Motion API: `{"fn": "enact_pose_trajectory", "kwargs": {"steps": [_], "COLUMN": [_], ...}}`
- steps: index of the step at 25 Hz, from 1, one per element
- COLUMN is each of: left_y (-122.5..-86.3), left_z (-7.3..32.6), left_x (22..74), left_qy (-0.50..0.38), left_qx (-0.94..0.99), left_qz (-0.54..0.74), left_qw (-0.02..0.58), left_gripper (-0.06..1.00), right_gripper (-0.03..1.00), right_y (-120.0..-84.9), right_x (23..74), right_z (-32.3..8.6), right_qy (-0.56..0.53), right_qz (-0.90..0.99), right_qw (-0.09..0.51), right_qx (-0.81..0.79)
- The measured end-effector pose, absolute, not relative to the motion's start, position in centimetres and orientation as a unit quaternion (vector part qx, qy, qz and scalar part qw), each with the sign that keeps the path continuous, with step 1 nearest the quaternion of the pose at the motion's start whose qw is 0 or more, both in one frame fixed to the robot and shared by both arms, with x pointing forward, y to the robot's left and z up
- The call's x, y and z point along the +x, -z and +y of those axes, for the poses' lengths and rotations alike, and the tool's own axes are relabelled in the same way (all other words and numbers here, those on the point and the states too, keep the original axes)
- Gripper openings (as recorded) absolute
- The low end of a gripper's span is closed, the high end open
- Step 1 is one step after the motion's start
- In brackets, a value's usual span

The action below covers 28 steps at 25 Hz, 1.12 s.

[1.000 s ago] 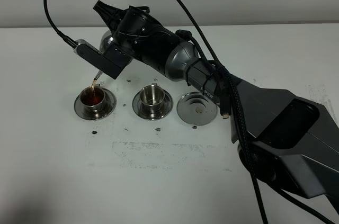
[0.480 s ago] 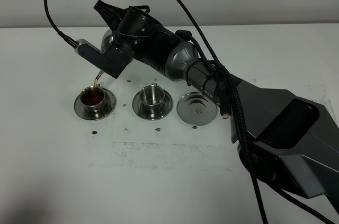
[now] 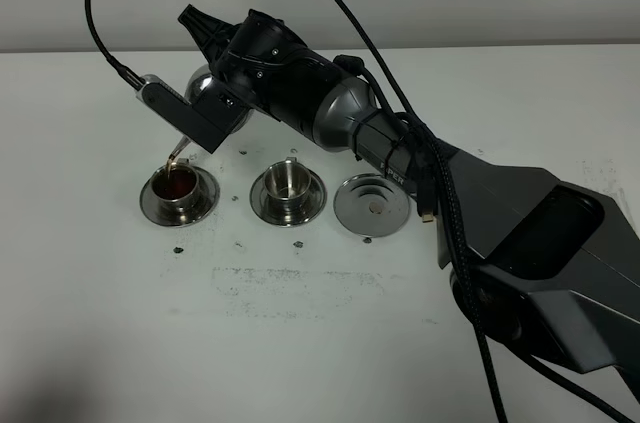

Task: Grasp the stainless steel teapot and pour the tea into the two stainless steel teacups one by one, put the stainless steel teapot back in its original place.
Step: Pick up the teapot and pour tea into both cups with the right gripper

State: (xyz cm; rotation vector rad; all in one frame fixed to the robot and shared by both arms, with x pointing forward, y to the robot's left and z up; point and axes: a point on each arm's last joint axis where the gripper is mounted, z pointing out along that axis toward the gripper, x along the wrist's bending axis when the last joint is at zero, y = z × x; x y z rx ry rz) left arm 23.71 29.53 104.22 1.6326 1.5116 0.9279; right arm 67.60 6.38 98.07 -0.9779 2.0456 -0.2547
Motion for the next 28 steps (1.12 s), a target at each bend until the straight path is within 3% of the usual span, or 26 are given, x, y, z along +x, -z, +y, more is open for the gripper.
{"fn": "enact_pose_trajectory", "kwargs": {"steps": [7, 15, 22, 28], "left_y": [-104.2, -104.2, -104.2, -104.2], "left_z": [29.5, 29.5, 29.5, 29.5], "left_x": [23.7, 23.7, 23.7, 23.7], "left_qy": [-0.359, -0.359, -0.359, -0.359], "left_qx": [0.633, 0.633, 0.633, 0.633], "left_qz": [0.586, 0.586, 0.586, 0.586], "left_qw": [0.357, 0.357, 0.357, 0.357], "left_gripper": [0.38, 0.38, 0.38, 0.38], "right_gripper": [0.18, 0.18, 0.18, 0.18], "right_y": [-98.2, -102.9, -104.8, -103.1], "right_x": [67.7, 66.3, 64.4, 61.6], "right_z": [5.7, 5.6, 4.8, 3.8], "right_qy": [0.071, 0.002, -0.045, -0.074], "right_qz": [0.839, 0.851, 0.886, 0.931], "right_qw": [0.396, 0.405, 0.354, 0.268], "right_qx": [-0.366, -0.334, -0.297, -0.238]}}
